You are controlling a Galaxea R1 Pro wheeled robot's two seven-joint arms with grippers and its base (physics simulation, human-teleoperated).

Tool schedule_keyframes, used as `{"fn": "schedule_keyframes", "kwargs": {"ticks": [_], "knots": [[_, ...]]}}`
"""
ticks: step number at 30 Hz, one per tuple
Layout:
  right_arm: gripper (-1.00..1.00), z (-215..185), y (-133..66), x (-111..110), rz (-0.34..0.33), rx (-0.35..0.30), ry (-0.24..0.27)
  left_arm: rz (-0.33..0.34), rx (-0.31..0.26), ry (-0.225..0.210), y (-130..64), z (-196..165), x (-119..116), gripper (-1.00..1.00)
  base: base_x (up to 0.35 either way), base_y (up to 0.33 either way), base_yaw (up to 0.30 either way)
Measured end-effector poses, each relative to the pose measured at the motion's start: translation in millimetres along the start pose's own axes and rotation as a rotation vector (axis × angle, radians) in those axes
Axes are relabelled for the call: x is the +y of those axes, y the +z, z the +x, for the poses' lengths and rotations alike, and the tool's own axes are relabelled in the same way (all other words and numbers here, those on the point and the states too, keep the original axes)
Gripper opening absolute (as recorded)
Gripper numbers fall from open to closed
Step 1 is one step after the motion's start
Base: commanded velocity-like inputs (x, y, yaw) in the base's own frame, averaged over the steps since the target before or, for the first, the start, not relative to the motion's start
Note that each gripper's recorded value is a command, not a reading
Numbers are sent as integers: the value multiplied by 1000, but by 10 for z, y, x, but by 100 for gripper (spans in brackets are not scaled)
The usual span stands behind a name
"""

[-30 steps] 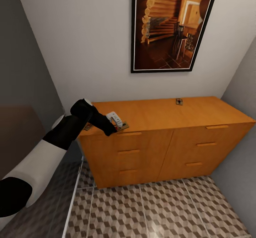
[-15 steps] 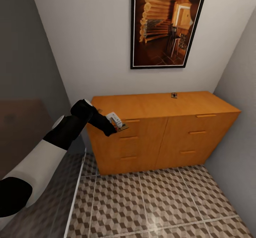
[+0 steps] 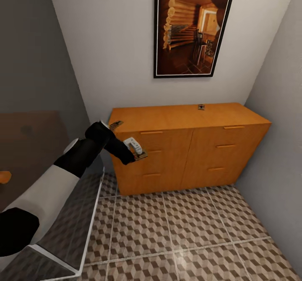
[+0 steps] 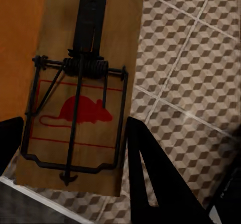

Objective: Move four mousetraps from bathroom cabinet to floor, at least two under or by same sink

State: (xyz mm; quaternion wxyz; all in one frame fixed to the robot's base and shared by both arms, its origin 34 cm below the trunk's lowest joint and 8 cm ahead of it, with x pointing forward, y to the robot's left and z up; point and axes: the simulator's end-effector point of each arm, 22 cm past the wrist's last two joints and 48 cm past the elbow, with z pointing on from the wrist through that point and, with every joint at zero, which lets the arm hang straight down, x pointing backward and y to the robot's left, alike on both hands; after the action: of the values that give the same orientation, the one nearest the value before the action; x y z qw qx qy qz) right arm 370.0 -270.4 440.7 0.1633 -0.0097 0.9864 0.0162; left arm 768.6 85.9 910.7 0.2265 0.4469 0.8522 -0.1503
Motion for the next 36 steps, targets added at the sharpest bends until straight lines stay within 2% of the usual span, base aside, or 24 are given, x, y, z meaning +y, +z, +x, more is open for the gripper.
{"fn": "schedule_keyframes", "kwargs": {"ticks": [3,4,6,8,9,13,16,19,20,24,30,33,36], "knots": [[-100,-1,-1,-12,1,-1,-1,3,92,-89,259,370,142,-100,-26,0,0],[-100,-3,-2,-14,2,-1,-1,1,107,-103,305,431,164,-100,-12,0,0],[-100,-7,-1,-20,3,-2,1,-17,166,-135,522,668,227,-100,-6,0,0],[-100,-9,-2,-27,4,-3,2,-22,211,-131,768,880,202,-100,-3,0,0],[-100,-11,-2,-32,5,-4,3,-26,248,-103,1033,1099,148,-100,-2,0,0],[-100,-20,-1,-40,6,-6,4,-46,335,-63,1604,1684,-53,-100,0,0,0],[-100,-71,2,-49,7,-20,4,-50,318,-78,1908,2012,-212,-100,0,0,0],[-100,-154,6,-64,8,-40,2,-32,239,-152,2091,2196,-359,-100,0,0,0],[-100,-177,8,-65,8,-45,1,-26,229,-168,2129,2268,-408,-100,0,0,0],[-100,-215,9,-84,10,-54,1,-19,256,-206,2286,2748,-671,-100,0,0,0],[-100,-340,16,-84,9,-80,-2,-71,273,-205,2508,3391,-1053,-100,0,0,0],[-100,-436,19,-82,9,-100,-4,-66,281,-211,2558,3643,-1250,-100,0,0,0],[-100,-526,21,-75,7,-118,-5,-64,270,-211,2567,3792,-1324,-100,0,0,0]]}}
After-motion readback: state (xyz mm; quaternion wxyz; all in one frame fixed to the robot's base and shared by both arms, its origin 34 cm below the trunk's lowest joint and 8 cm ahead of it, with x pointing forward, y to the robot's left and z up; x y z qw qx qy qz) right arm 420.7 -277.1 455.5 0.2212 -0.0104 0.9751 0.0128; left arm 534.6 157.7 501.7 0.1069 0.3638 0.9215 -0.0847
